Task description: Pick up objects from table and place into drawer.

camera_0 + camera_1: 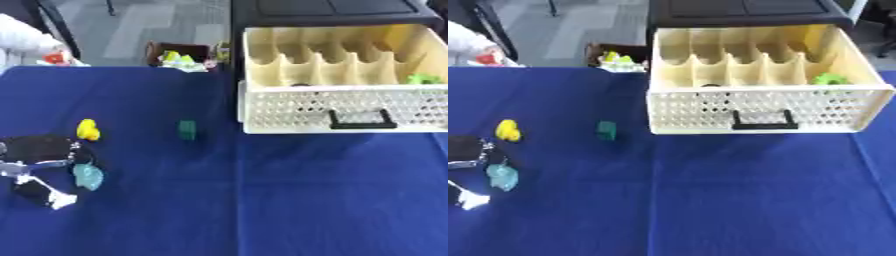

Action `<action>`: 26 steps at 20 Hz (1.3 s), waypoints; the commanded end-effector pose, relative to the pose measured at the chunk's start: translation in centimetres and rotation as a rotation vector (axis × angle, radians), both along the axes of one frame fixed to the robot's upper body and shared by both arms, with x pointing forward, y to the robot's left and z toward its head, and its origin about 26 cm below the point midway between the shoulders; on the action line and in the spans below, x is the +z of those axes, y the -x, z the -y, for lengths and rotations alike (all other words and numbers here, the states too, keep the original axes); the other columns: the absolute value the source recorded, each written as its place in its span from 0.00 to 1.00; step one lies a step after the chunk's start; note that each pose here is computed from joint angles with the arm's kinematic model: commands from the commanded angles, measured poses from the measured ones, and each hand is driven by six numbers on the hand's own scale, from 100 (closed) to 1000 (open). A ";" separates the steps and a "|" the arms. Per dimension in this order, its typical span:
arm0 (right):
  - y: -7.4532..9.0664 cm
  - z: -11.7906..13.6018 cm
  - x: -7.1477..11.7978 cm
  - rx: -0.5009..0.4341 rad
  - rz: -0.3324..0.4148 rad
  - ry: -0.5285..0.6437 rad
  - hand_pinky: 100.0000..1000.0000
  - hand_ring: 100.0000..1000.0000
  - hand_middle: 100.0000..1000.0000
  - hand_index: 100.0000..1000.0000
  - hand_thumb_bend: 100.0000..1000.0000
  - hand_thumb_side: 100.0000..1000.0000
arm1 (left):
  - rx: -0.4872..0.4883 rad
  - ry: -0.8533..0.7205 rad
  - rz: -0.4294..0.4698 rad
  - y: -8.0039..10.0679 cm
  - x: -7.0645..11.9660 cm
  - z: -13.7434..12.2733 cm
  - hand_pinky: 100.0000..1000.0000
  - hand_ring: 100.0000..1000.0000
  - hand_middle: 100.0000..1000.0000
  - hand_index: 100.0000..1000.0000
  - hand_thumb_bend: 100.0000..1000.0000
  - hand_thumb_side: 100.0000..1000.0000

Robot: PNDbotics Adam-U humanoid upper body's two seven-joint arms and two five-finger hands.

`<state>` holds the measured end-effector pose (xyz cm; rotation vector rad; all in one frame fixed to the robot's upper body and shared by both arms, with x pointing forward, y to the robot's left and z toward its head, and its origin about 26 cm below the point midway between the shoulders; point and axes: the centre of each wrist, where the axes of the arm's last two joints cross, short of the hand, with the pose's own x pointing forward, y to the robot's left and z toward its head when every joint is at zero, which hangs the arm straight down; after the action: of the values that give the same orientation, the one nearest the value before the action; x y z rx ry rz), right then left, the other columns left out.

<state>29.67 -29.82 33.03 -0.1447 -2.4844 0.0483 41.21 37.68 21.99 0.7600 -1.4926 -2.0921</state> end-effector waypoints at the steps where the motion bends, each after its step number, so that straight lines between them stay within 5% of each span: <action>1: 0.5 0.2 0.8 -0.007 0.027 0.001 0.77 0.53 0.39 0.59 0.00 1.00 | 0.000 -0.006 0.052 0.6 2.7 -1.1 0.04 0.38 0.42 0.44 0.00 0.18; 12: 0.5 0.2 0.7 -0.009 0.023 0.005 0.76 0.53 0.39 0.59 0.00 1.00 | -0.108 0.083 0.147 0.6 7.7 0.9 0.01 0.37 0.42 0.42 0.00 0.16; 26: 0.4 -0.3 0.9 0.011 0.012 0.022 0.76 0.53 0.39 0.58 0.00 1.00 | -0.305 0.275 0.228 -2.1 15.0 7.9 0.00 0.36 0.40 0.43 0.00 0.15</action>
<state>29.77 -29.50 32.84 -0.1310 -2.4663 0.0567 43.47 29.52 35.60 0.7252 -2.1022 -1.8835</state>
